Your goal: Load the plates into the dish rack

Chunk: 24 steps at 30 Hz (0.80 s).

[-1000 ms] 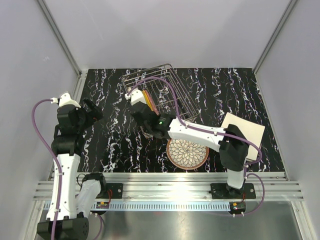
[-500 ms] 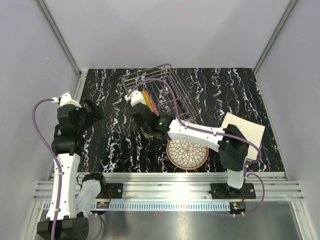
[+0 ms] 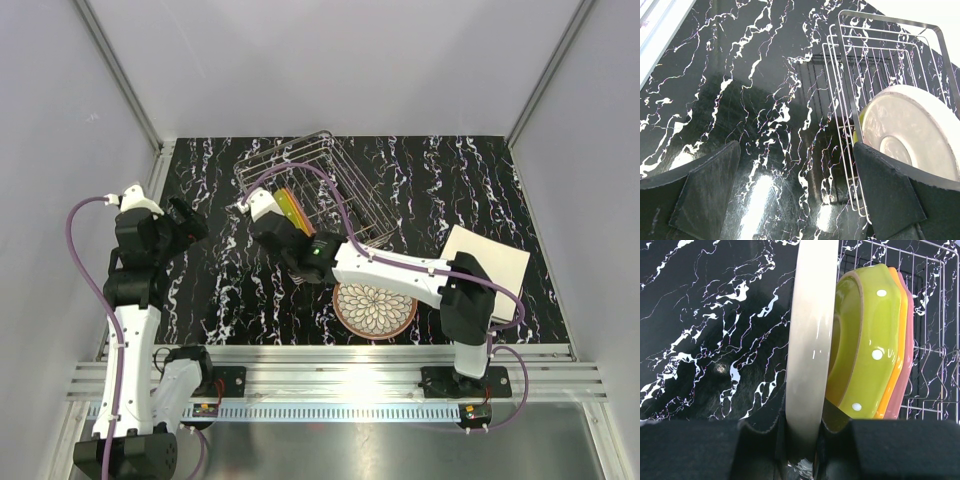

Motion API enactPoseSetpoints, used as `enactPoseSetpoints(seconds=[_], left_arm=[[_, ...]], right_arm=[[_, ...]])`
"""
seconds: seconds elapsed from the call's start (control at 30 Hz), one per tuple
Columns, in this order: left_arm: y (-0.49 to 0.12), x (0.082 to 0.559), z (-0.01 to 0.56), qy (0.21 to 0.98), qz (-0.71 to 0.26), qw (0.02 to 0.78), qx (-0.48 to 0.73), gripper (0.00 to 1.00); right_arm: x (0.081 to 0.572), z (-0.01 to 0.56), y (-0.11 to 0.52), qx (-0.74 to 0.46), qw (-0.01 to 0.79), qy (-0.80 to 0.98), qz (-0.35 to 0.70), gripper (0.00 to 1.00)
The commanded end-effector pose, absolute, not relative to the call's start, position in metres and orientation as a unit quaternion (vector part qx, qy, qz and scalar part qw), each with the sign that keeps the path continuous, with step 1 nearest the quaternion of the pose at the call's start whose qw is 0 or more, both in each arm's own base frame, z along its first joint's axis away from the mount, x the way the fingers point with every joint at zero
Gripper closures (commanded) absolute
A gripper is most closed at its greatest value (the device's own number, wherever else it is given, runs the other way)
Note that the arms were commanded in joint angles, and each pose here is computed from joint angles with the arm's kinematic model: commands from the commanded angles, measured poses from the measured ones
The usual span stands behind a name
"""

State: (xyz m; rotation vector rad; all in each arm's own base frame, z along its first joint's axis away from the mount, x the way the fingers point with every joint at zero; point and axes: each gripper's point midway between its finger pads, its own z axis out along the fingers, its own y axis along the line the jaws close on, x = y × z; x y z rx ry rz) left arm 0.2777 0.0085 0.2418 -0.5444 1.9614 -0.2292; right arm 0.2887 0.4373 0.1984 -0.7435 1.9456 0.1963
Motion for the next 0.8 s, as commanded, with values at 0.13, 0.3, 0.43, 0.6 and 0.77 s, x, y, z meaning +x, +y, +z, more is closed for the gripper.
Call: enactPoseSetpoints(seconds=[0.13, 0.3, 0.43, 0.6, 0.77], left_arm=[[0.006, 0.286, 0.251, 0.806, -0.106, 0.54, -0.22, 0.01], [0.006, 0.285, 0.251, 0.806, -0.106, 0.54, -0.22, 0.01], [0.007, 0.286, 0.252, 0.805, -0.106, 0.541, -0.221, 0.01], [0.007, 0.286, 0.252, 0.805, -0.106, 0.54, -0.22, 0.01], [0.007, 0.286, 0.252, 0.805, -0.105, 0.54, -0.221, 0.01]], right_arm=[[0.287, 0.307, 0.463, -0.245, 0.599, 0.734, 0.204, 1.0], [0.285, 0.331, 0.46, -0.229, 0.609, 0.716, 0.254, 1.0], [0.285, 0.338, 0.462, -0.231, 0.612, 0.712, 0.257, 1.0], [0.284, 0.344, 0.462, -0.23, 0.616, 0.706, 0.263, 1.0], [0.284, 0.358, 0.461, -0.227, 0.624, 0.697, 0.269, 1.0]])
